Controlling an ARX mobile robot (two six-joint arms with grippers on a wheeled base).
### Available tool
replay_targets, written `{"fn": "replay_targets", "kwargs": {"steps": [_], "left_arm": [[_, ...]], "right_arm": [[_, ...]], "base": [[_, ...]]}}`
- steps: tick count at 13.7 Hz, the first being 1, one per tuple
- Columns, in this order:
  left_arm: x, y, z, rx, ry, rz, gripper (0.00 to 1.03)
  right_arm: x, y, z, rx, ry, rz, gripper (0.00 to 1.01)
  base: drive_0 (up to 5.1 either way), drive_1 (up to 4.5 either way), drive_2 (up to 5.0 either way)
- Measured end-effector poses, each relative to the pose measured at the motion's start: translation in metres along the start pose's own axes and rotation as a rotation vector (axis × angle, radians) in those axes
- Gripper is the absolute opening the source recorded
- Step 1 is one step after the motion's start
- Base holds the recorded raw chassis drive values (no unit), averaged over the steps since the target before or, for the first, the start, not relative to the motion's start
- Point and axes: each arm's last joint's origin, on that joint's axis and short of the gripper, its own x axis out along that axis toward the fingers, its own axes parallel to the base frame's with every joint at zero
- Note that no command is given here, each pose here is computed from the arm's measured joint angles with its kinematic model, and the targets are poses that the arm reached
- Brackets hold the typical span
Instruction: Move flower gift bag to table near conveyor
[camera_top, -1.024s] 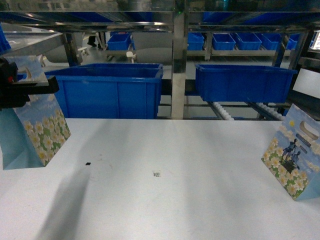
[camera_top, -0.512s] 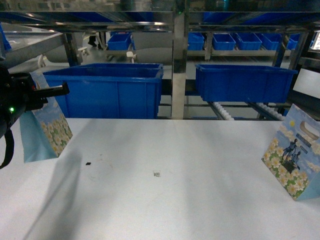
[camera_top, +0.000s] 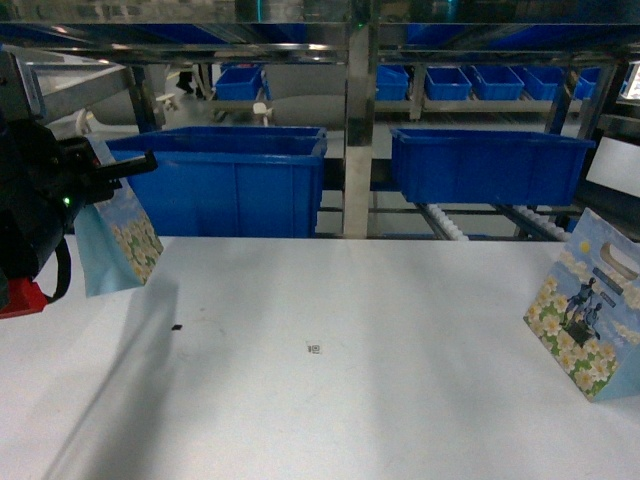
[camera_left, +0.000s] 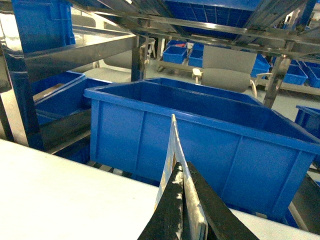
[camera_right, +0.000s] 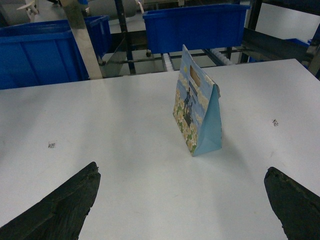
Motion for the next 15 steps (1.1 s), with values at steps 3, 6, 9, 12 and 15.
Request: {"fn": "replay_targets", "kwargs": {"steps": [3,6,9,12,15], "left_arm": [[-0.004,0.0,-0.02,0.002,0.054,-0.013,0.02],[-0.022,-0.002,-0.038,0.023,0.121,-0.03,0.02],[-0.047,-0.007,-0.054,0.049,0.2,-0.047,0.03],[-0.074,-0.013,-0.055,0.079,0.254,-0.085,0.46],[-0.082,-0.023,-0.033,0.07,0.202,-0.124,0.84]], "right_arm": [[0.0,0.0,0.0,0.0,0.0,0.0,0.98],[0.0,0.0,0.0,0.001,0.0,0.0,0.98],[0.0,0.0,0.0,0.001,0.0,0.0,0.98],[0.0,0.0,0.0,0.001,0.0,0.0,0.98],[0.0,0.0,0.0,0.001,0.0,0.0,0.98]], "base": [[0.0,0.0,0.0],[0.0,0.0,0.0],[0.0,0.0,0.0],[0.0,0.0,0.0],[0.0,0.0,0.0]]}}
